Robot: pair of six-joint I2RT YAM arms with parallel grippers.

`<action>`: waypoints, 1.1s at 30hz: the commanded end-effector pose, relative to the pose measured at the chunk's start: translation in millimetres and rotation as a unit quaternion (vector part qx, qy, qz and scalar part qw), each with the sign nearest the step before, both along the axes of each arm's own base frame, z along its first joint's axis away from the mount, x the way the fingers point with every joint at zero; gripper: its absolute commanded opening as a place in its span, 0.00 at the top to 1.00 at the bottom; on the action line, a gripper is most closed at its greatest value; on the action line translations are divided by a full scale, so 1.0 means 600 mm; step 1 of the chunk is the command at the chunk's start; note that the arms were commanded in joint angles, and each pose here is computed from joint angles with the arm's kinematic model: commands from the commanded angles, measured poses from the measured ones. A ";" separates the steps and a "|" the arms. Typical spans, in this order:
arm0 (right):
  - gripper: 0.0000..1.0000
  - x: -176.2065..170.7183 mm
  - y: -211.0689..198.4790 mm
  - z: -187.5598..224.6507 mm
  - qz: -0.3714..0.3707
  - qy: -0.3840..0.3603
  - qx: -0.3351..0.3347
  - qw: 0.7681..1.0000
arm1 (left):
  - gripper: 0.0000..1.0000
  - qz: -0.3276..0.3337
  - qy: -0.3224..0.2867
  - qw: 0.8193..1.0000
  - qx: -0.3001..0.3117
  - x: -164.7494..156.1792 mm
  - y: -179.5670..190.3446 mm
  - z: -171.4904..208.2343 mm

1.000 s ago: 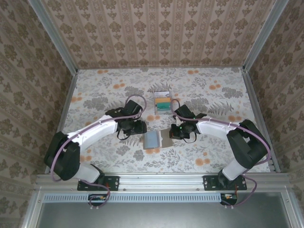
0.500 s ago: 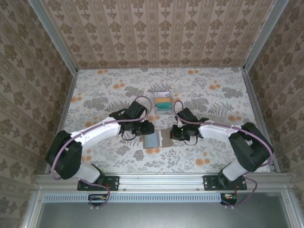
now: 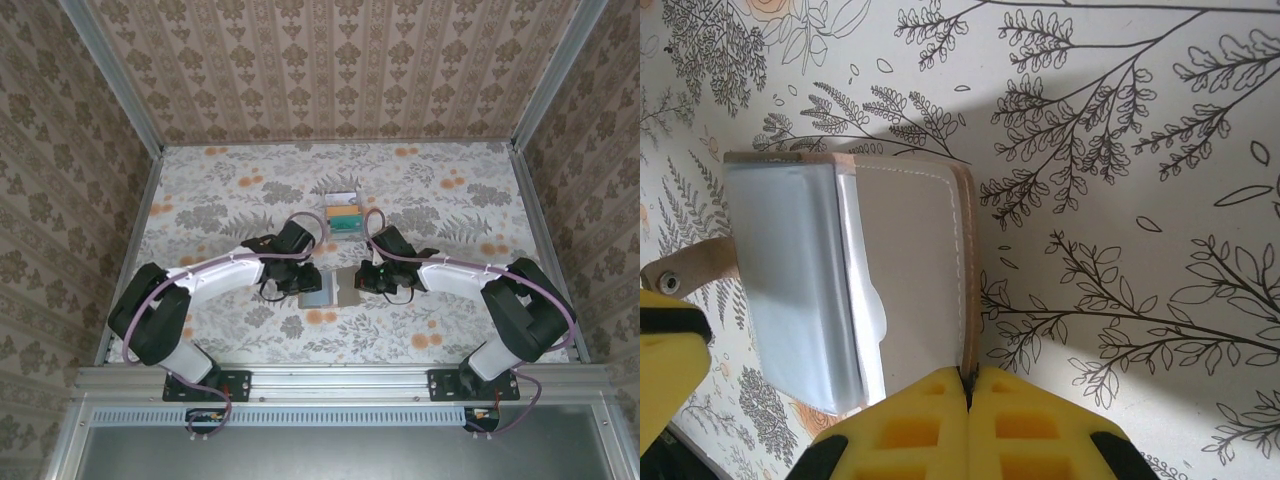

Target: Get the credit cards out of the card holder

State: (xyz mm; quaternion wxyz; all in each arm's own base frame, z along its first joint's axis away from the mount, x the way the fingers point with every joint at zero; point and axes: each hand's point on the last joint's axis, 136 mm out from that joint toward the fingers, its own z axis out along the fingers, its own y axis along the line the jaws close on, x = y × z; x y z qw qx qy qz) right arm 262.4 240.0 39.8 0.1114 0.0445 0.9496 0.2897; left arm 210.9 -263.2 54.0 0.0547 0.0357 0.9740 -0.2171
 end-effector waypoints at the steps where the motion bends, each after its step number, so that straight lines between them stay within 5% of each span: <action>1: 1.00 -0.002 0.000 0.001 -0.006 -0.002 0.002 1.000 | 0.71 0.011 0.016 0.999 0.035 -0.010 0.020 -0.025; 18: 1.00 -0.006 0.004 0.000 0.000 0.000 -0.001 1.000 | 0.61 0.001 0.033 0.999 0.039 -0.013 0.014 -0.055; 33: 1.00 -0.007 0.004 -0.009 0.001 0.007 -0.003 1.000 | 0.57 -0.044 0.018 0.996 -0.069 -0.005 -0.054 -0.020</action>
